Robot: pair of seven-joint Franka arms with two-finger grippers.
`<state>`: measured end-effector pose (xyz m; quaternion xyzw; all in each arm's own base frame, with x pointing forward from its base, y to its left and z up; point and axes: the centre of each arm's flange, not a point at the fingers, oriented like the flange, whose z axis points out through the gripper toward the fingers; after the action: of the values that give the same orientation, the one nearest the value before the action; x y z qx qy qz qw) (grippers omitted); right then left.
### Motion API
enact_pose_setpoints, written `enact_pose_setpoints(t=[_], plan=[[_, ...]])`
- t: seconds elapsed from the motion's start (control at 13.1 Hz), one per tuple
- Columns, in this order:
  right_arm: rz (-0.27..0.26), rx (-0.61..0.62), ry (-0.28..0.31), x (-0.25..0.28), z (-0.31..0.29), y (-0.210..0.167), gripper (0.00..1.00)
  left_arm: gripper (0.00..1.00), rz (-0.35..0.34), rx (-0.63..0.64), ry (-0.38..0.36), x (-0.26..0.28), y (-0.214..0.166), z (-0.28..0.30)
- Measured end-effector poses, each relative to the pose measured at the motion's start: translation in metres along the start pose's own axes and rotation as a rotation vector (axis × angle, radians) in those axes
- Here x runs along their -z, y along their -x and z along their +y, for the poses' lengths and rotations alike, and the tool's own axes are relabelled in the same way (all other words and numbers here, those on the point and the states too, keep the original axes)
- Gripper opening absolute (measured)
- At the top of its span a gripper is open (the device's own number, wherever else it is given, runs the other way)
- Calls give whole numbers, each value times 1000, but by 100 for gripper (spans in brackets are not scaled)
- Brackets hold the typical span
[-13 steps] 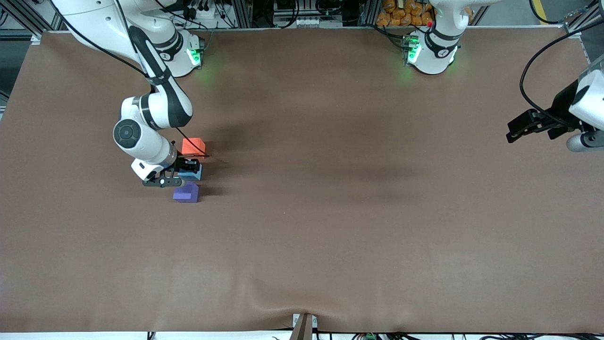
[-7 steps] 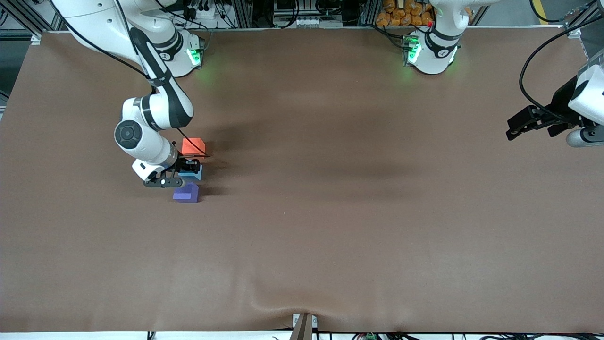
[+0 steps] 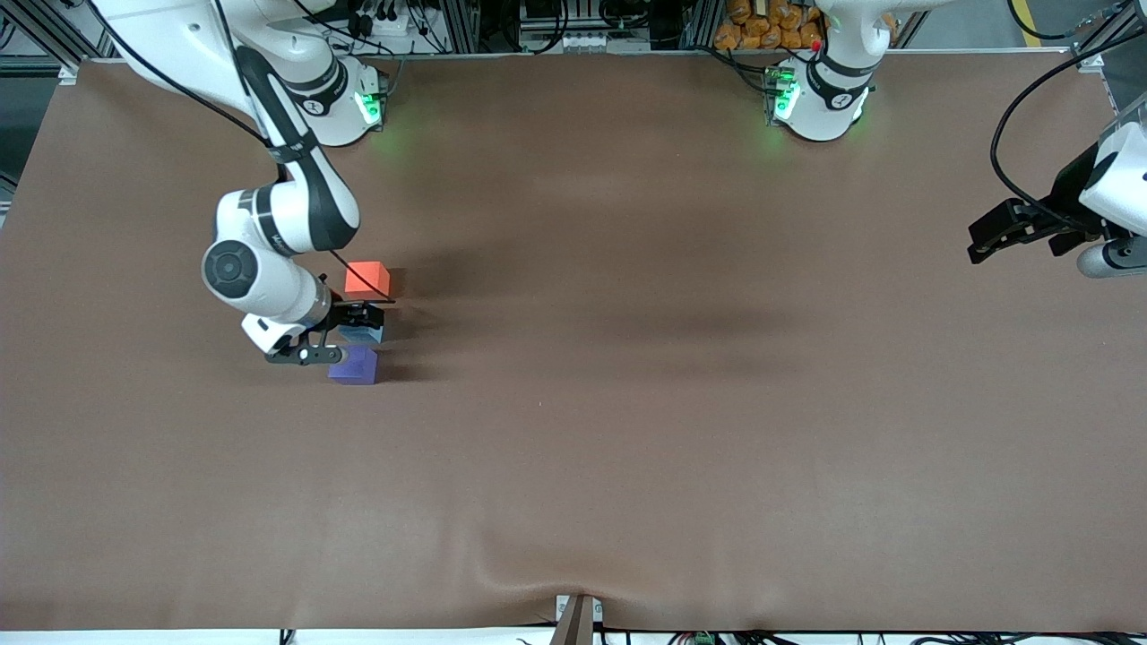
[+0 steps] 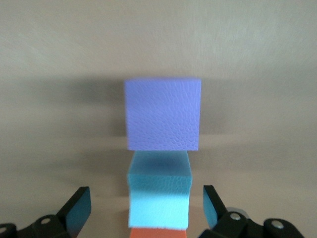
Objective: Place blue block between orange and purple blocks
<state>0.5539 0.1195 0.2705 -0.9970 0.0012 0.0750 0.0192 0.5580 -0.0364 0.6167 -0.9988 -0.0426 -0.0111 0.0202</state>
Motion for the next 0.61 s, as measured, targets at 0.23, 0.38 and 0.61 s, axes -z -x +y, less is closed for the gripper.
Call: enact_pose_setpoints(t=[0.23, 0.38, 0.61], plan=[[-32, 4, -9, 90, -4, -20, 100, 100, -3, -1, -3, 0, 1, 0], [-45, -4, -17, 163, 5, -28, 100, 100, -3, -2, -3, 0, 1, 0], [-30, -32, -30, 244, 33, -28, 100, 100, 0, -4, -3, 1, 1, 1]])
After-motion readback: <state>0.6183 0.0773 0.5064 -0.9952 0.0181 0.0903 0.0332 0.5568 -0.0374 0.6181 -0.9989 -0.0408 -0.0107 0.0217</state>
